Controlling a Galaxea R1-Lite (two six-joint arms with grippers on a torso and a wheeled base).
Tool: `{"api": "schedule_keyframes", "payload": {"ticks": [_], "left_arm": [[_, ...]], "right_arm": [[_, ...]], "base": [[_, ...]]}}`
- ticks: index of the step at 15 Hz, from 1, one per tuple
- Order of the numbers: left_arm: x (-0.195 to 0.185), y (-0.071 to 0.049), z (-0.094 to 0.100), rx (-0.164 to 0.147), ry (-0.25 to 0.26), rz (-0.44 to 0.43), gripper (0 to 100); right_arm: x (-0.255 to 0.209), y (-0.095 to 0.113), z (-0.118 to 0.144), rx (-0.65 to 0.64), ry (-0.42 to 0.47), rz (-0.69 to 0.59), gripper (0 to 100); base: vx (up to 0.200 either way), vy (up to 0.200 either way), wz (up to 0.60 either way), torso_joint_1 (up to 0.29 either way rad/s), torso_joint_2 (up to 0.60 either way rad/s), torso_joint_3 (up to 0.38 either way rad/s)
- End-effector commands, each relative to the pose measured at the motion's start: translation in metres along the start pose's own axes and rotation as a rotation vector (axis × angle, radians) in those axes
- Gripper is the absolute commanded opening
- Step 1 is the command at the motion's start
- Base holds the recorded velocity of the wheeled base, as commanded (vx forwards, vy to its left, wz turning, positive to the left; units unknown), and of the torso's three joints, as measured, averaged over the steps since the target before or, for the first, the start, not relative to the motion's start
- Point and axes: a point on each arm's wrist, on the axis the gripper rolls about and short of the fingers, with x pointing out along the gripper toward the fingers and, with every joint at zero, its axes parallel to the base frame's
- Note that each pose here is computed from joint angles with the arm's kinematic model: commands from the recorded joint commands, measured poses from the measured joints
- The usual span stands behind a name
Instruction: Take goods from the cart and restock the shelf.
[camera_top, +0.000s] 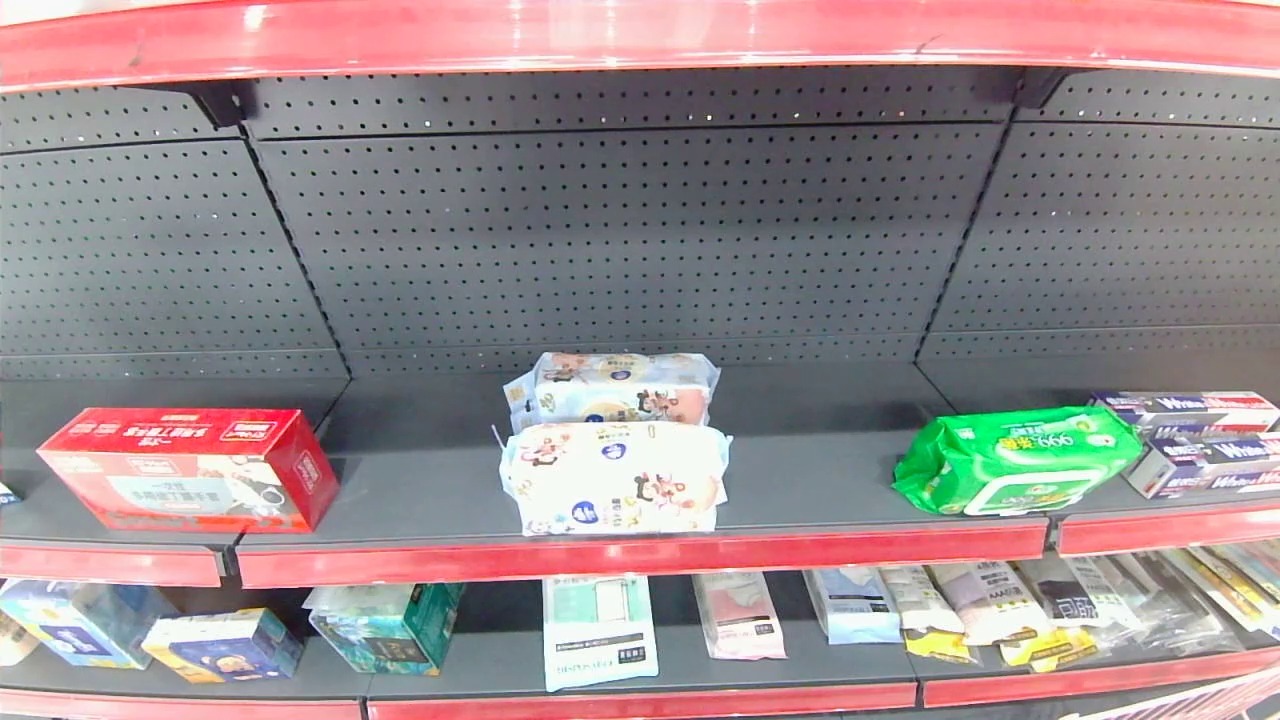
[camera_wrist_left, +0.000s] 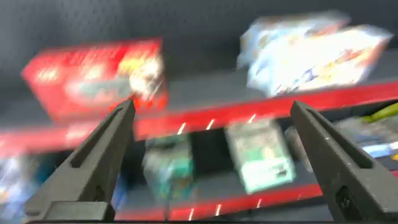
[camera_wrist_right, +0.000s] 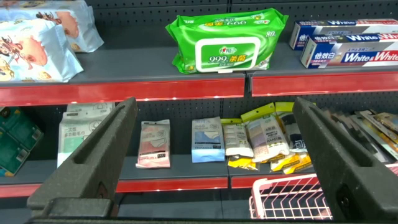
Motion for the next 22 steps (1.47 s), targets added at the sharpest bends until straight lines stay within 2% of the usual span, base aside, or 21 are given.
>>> {"api": "schedule_keyframes", "payload": {"ticks": [1,2,3,5,6,22], "left_arm": [[0.0017,0.0012,-0.0062,-0.008,0.019,0.065,100],[0.0016,0.0023,-0.0074,-0.007,0.034,0.116,100],[0.0015,0.0027,-0.0077,-0.028,0.037,0.135,100],[0.0013,0.0025,-0.0113,-0.047,0.071,0.14,100],[0.0013,0.0026,-0.0112,-0.058,0.068,0.138,100],[0.0013,0.0025,-0.0112,-0.059,0.068,0.137,100]], "right_arm": [[0.0001,0.0,0.0,0.0,0.001,0.001,100],[0.0001,0.0,0.0001,0.0,0.0,0.001,100],[0.0001,0.0,0.0001,0.0,0.0,0.0,100],[0.0001,0.0,0.0001,0.0,0.0,0.001,100],[0.0001,0.0,0.0,0.0,0.001,0.001,100],[0.0001,0.0,0.0001,0.001,0.0,0.0,100]], "base": [[0.0,0.0,0.0,0.0,0.0,0.0],[0.0,0.0,0.0,0.0,0.0,0.0],[0.0,0.0,0.0,0.0,0.0,0.0],[0.0,0.0,0.0,0.0,0.0,0.0],[0.0,0.0,0.0,0.0,0.0,0.0],[0.0,0.0,0.0,0.0,0.0,0.0]]}}
